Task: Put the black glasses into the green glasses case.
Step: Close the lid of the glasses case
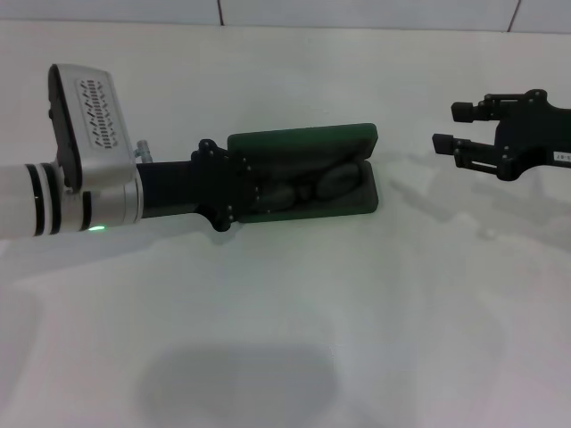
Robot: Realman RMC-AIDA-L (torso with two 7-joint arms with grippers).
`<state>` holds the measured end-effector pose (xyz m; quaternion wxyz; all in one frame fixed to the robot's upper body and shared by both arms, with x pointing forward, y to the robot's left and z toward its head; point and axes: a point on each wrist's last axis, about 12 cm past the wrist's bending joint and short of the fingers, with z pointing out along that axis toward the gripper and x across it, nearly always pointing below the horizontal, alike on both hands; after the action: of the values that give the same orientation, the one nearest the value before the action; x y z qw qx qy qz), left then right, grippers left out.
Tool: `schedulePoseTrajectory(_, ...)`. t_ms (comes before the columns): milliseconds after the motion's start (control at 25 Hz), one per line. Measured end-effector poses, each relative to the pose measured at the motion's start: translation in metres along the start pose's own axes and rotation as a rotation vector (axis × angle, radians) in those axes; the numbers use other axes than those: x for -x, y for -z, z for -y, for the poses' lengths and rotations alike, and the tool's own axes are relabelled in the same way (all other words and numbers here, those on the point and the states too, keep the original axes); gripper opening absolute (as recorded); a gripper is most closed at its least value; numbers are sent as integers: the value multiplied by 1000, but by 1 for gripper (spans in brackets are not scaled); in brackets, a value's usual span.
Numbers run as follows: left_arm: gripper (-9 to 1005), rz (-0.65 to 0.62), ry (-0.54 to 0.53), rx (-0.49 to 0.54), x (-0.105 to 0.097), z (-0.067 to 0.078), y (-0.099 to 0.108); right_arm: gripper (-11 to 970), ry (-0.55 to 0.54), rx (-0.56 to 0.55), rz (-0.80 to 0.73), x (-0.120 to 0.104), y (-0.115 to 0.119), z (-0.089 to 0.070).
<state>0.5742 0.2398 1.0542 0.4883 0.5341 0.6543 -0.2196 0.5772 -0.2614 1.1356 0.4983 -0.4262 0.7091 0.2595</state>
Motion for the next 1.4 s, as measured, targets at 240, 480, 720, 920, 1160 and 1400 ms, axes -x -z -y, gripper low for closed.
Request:
schedulePoseTrajectory(240, 114, 2, -70, 20, -1, -1, 1, 487, -6, 12, 3, -1, -1, -2)
schedulePoseTrajectory(480, 96, 41, 69, 65, 2, -11, 8, 487, -16, 13, 10, -1, -1, -2)
schedulePoseTrajectory(720, 80, 18, 195, -29, 10, -19, 17, 488, -13, 14, 13, 0, -1, -2)
schedulePoseTrajectory(920, 81, 3, 216, -74, 9, -14, 18, 488, -3, 17, 15, 0, -2, -2)
schedulePoseTrajectory(1160, 92, 4, 261, -12, 5, -13, 12, 488, 18, 74, 15, 5, -6, -7)
schedulePoseTrajectory(1400, 188, -19, 266, -3, 2, -12, 10, 498, 12, 65, 21, 5, -4, -6)
